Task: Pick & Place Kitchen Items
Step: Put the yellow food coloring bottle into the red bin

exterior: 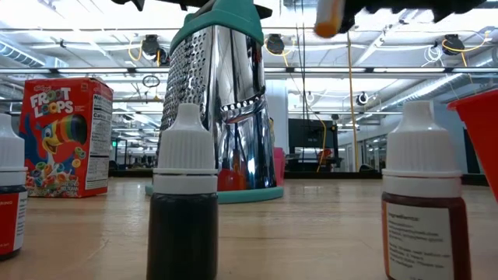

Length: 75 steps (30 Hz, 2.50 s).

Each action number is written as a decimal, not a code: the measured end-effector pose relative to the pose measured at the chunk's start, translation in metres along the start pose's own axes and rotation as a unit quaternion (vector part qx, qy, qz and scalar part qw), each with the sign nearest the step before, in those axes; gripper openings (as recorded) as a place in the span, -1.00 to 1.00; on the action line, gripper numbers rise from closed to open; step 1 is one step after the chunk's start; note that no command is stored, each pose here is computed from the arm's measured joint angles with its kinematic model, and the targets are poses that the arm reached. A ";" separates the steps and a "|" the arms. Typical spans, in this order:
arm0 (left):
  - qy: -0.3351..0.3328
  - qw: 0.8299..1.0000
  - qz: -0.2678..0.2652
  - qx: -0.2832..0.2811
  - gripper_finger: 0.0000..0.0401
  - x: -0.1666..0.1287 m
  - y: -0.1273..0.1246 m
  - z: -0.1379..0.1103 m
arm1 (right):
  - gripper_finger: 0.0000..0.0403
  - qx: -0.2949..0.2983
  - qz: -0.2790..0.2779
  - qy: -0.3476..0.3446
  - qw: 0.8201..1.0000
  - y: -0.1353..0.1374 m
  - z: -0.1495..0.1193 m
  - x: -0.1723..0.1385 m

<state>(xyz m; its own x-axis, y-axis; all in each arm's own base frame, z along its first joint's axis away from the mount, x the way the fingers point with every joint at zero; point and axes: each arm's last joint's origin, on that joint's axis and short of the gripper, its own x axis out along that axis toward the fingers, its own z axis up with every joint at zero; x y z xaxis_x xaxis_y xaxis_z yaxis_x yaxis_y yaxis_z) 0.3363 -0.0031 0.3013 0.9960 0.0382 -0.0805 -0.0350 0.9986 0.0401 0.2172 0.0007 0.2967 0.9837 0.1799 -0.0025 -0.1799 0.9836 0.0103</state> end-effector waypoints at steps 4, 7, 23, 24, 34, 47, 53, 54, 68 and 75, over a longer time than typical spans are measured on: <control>0.013 1.000 -0.002 -0.007 0.55 0.000 -0.001 -0.003 | -0.39 0.003 0.011 0.021 1.000 0.020 0.003 -0.012; 0.016 1.000 -0.001 -0.008 0.55 0.000 -0.001 -0.003 | -0.39 0.004 0.023 0.037 0.999 0.036 0.003 -0.019; 0.017 1.000 -0.001 -0.009 0.55 0.000 -0.001 -0.003 | -0.39 -0.003 0.079 0.097 0.992 0.124 -0.015 -0.051; 0.017 1.000 -0.001 -0.009 0.55 0.000 -0.001 -0.003 | -0.39 -0.001 0.077 0.096 0.992 0.129 -0.017 -0.053; 0.017 1.000 0.000 -0.010 0.55 0.000 -0.001 -0.003 | -0.39 0.009 0.052 0.134 0.990 0.166 -0.045 -0.049; 0.017 1.000 0.001 -0.019 0.55 0.000 0.000 -0.003 | -0.39 0.014 0.101 0.139 0.985 0.212 -0.082 -0.027; 0.017 1.000 0.001 -0.022 0.55 0.000 -0.001 -0.003 | -0.39 0.012 0.098 0.153 0.983 0.219 -0.098 -0.020; 0.017 1.000 0.001 -0.022 0.55 0.000 -0.001 -0.003 | -0.39 0.018 0.097 0.154 0.983 0.220 -0.099 -0.019; 0.017 1.000 0.001 -0.023 0.55 0.000 0.000 -0.003 | -0.34 0.032 0.070 0.199 0.977 0.225 -0.133 -0.006; 0.017 1.000 0.001 -0.023 0.55 0.000 0.000 -0.003 | -0.27 0.038 0.099 0.206 0.973 0.227 -0.133 -0.007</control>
<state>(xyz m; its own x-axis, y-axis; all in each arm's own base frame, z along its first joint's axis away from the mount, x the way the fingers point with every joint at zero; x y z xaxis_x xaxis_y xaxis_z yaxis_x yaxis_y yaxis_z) 0.3362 -0.0034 0.2979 0.9926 0.0401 -0.1142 -0.0411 0.9991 -0.0061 0.1691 0.2242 0.1661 0.8421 0.3697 -0.3926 -0.3494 0.9286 0.1250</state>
